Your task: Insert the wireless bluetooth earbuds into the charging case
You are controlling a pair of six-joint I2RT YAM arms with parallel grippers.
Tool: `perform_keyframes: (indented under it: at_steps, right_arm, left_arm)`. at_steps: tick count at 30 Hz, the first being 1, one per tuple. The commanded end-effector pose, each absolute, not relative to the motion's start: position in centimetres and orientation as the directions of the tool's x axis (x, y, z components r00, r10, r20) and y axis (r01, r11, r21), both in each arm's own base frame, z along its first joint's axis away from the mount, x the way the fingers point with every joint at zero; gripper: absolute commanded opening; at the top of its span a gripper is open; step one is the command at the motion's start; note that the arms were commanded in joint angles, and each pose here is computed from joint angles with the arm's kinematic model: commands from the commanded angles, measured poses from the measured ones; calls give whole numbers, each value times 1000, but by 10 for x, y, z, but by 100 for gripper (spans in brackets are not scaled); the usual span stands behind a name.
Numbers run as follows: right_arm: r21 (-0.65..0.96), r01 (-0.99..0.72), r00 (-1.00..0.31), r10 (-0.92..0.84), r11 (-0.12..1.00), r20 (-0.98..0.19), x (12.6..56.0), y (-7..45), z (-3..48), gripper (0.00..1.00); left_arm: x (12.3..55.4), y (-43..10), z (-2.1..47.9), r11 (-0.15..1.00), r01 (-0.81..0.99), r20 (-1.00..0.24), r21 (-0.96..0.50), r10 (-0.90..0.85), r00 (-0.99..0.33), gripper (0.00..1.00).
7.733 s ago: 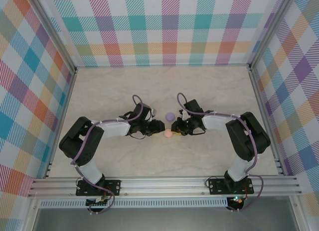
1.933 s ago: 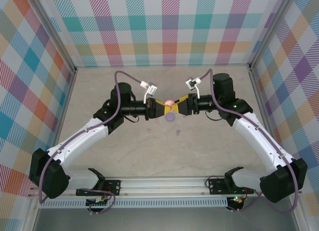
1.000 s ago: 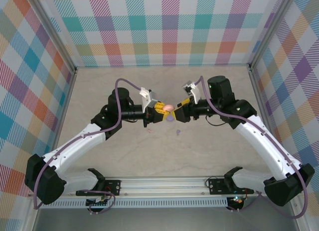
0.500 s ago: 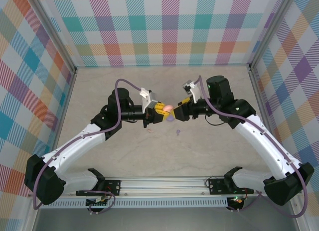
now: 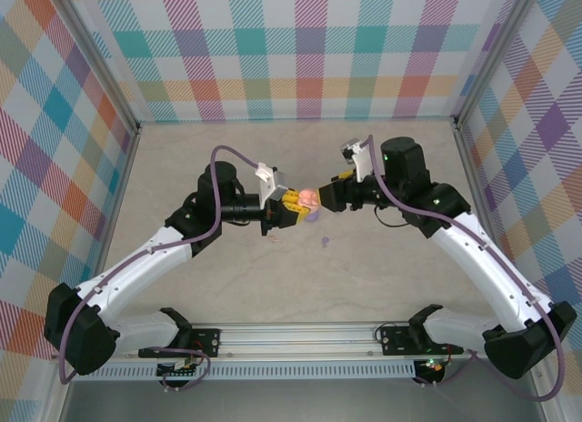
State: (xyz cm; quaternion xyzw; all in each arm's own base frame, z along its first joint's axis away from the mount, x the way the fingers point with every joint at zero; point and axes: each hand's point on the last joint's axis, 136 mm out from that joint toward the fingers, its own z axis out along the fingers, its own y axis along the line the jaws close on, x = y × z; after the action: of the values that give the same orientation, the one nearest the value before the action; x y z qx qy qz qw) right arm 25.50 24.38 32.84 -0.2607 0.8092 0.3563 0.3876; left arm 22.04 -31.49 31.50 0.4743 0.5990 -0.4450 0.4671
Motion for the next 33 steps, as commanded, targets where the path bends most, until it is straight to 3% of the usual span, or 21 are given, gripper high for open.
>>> perform_keyframes:
  at_steps: [1,6,10,16,22,29,33]
  right_arm:
    - [340,-635,-526,-66,693,-848,265,226,340,68]
    - [306,-403,-605,0,863,-796,289,186,309,72]
    - [345,-297,-712,34,890,-702,304,176,271,73]
    - [399,-292,-824,-17,869,-566,320,201,217,73]
    - [512,-328,-906,-112,794,-408,330,244,167,67]
    - [494,-368,-921,-237,788,-308,336,290,125,57]
    - [479,-375,-925,-282,794,-256,340,312,103,47]
  left_arm:
    - [213,-314,328,147,987,-988,-66,132,-86,13]
    - [215,-307,333,173,978,-986,-113,101,-132,13]
    - [213,-297,343,213,970,-989,-117,67,-134,13]
    - [206,-287,353,243,958,-986,-152,29,-164,14]
    - [204,-280,361,273,943,-980,-192,-3,-199,14]
    - [200,-274,362,290,926,-969,-241,-21,-245,14]
    - [197,-271,360,293,922,-966,-253,-23,-258,14]
